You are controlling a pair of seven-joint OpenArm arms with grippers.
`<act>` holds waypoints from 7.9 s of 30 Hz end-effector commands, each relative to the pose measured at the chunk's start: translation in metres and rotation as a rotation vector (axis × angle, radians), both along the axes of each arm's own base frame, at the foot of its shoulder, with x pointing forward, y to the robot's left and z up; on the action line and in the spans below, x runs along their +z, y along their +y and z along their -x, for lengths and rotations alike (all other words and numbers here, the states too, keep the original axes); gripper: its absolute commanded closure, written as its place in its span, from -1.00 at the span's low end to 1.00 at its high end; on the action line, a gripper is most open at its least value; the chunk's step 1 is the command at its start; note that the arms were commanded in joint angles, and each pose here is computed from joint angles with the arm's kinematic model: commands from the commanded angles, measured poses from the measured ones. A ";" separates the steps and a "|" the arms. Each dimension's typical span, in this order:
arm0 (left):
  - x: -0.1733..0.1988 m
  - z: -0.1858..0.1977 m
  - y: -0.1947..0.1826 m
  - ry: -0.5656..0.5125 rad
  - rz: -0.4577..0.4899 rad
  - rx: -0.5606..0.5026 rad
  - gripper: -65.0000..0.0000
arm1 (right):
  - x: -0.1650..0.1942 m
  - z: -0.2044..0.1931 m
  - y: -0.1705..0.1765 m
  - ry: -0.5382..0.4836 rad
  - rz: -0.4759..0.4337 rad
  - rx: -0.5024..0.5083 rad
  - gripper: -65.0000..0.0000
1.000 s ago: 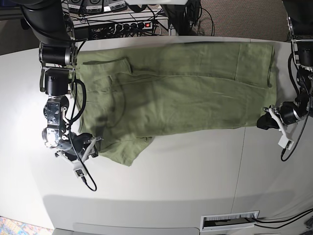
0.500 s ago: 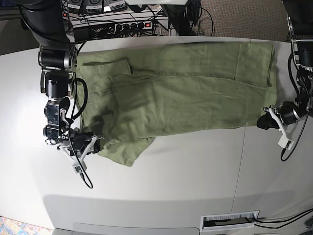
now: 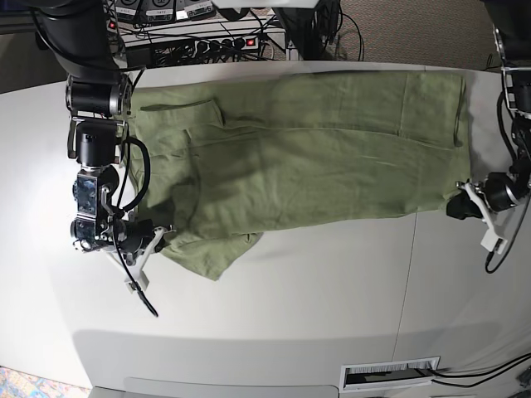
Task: Fold the T-shirt properly
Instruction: 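Move the right gripper along the shirt to the sleeve corner and grasp, then lift the shirt with both grippers, stretching it between them, then carry the held sleeve corner with the right gripper back across the shirt, then lay the held corner down on the shirt with the right gripper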
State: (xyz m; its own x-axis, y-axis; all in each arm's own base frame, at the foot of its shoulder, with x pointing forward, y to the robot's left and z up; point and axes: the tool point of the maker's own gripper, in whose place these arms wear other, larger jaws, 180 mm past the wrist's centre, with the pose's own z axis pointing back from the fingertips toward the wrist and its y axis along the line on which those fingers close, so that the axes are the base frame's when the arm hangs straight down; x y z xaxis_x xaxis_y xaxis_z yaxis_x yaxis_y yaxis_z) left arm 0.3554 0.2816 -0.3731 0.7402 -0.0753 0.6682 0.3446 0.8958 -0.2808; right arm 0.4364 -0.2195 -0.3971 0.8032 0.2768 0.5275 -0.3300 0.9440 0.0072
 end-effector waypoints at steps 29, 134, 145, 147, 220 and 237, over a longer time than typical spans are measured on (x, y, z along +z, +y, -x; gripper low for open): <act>0.053 0.049 0.011 0.230 0.208 -0.132 1.00 | 0.094 0.006 0.030 -0.012 -0.045 0.132 1.00; -0.009 0.144 0.028 0.497 0.182 -0.095 1.00 | 0.128 0.083 -0.004 -0.060 -0.330 0.318 1.00; -0.009 0.144 0.028 0.497 0.182 -0.095 1.00 | 0.134 0.083 0.002 -0.073 -0.377 0.329 1.00; -0.009 0.144 0.028 0.497 0.182 -0.095 1.00 | 0.134 0.084 0.004 -0.072 -0.390 0.331 1.00; -0.010 0.144 0.026 0.497 0.187 -0.096 0.56 | 0.021 0.181 0.156 0.215 -0.370 0.639 0.95; -0.006 0.133 0.020 0.468 0.199 -0.103 0.18 | -0.011 0.148 0.103 0.125 0.054 0.593 0.96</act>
State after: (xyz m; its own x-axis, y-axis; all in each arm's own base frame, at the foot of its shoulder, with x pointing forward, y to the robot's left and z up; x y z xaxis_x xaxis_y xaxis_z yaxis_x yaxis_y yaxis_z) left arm 0.2109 0.2922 -0.3927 0.9677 -0.0675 0.2429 0.2063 0.7658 -0.6091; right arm 0.2846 -0.0923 -0.4036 0.5513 0.6725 0.4938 -0.8066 0.5808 0.1095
